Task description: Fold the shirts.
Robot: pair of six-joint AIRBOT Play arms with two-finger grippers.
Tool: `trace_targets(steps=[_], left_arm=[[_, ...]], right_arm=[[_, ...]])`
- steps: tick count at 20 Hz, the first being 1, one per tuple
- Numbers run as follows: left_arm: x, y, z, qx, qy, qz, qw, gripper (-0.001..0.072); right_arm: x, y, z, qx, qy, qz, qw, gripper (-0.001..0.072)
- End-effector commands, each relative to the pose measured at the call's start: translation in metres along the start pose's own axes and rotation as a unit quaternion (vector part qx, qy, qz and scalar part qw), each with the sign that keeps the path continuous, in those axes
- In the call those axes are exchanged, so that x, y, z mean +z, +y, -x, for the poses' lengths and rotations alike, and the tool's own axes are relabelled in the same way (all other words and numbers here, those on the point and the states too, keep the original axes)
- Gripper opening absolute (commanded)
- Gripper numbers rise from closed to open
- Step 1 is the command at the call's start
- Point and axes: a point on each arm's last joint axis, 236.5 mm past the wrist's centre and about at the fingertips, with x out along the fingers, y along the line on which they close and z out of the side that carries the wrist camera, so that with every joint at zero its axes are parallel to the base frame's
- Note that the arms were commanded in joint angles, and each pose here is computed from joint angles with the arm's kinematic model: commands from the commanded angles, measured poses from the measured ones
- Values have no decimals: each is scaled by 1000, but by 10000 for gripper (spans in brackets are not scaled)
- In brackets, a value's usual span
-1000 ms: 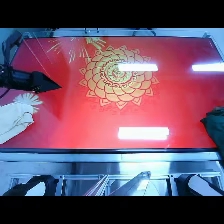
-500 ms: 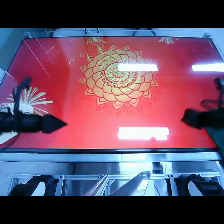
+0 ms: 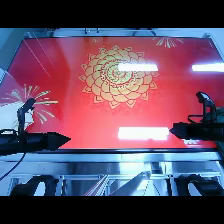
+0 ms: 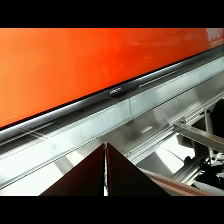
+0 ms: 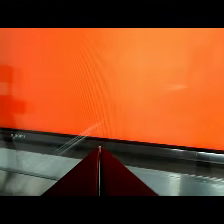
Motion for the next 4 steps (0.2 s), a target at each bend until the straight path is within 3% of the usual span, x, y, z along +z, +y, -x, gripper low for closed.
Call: trace_targets(steps=[1, 4], left_arm=[[-2, -2, 1, 1, -4, -4, 1000, 24], [-2, -2, 1, 1, -4, -4, 1000, 24]], right_arm=[[-8, 2, -1, 3, 14, 1, 1000, 28], [-8, 2, -1, 3, 15, 1, 1000, 28]])
